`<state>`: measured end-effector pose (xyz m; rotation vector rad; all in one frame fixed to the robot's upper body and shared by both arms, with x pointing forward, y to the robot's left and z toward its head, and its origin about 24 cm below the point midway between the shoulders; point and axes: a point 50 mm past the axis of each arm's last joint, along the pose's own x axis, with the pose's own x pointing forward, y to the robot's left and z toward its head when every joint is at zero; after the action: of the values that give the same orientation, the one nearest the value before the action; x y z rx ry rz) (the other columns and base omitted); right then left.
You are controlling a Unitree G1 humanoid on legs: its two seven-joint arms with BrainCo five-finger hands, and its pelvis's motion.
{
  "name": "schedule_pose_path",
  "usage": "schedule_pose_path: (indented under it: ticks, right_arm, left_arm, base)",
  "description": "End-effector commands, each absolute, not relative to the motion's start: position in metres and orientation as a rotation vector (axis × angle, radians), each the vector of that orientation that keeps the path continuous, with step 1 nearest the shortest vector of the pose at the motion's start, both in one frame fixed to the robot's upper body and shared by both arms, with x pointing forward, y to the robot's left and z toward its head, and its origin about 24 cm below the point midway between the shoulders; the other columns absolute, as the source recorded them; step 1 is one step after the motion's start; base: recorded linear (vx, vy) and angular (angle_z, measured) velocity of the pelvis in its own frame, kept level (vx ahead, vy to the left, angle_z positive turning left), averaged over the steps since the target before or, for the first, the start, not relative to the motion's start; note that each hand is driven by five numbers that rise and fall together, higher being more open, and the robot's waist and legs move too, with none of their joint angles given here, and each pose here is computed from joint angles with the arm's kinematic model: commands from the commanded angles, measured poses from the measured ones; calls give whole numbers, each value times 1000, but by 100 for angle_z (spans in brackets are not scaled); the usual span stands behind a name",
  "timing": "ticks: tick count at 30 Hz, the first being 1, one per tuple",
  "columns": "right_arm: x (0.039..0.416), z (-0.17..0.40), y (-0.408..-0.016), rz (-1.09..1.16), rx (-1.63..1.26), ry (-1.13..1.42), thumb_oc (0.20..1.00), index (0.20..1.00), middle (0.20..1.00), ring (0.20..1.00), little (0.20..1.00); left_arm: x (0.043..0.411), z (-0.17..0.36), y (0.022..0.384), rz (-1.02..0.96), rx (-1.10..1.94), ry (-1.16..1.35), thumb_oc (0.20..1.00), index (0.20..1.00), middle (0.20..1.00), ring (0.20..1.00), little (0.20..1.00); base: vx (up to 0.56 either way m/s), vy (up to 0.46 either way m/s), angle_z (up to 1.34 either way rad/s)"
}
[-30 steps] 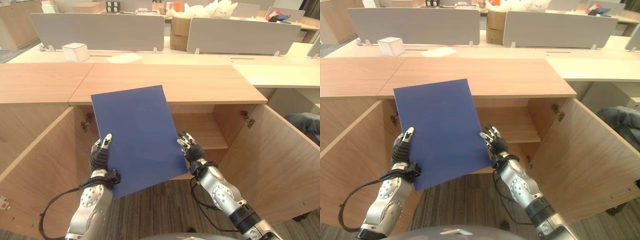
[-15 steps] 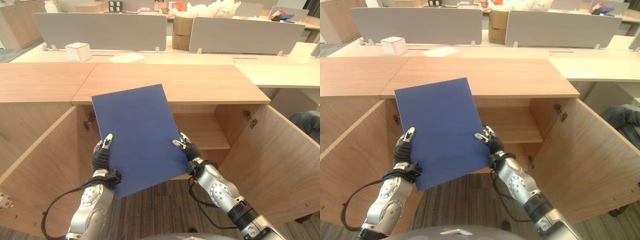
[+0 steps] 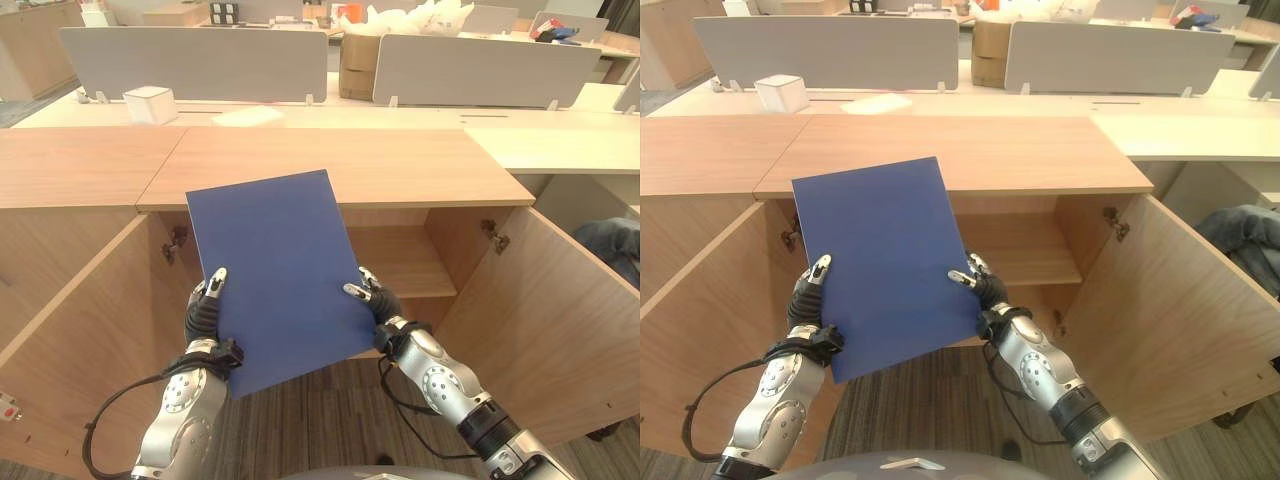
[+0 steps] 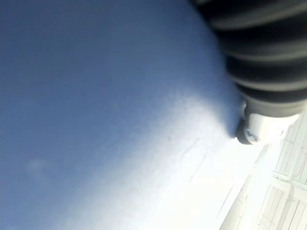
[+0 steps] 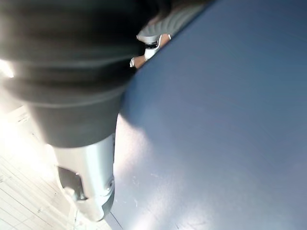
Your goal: Put the empty folder in the office cabinet
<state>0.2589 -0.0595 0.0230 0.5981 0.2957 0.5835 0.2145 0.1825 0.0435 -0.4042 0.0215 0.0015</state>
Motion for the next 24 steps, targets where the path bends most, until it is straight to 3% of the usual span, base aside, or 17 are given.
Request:
schedule_pose_path:
  ticks: [1, 24]
  right_arm:
    - [269, 48, -32, 730, 555, 217, 1000, 1000, 1000, 1000, 1000]
    - [275, 46, -32, 714, 492, 253, 1000, 1000, 1000, 1000, 1000]
  left_arm:
    - [228, 94, 165, -182, -447, -210, 200, 200, 200, 200, 200]
    - [220, 79, 143, -334, -483, -71, 200, 200, 200, 200, 200]
  base:
    - [0, 0, 0]
    - [1, 0, 0]
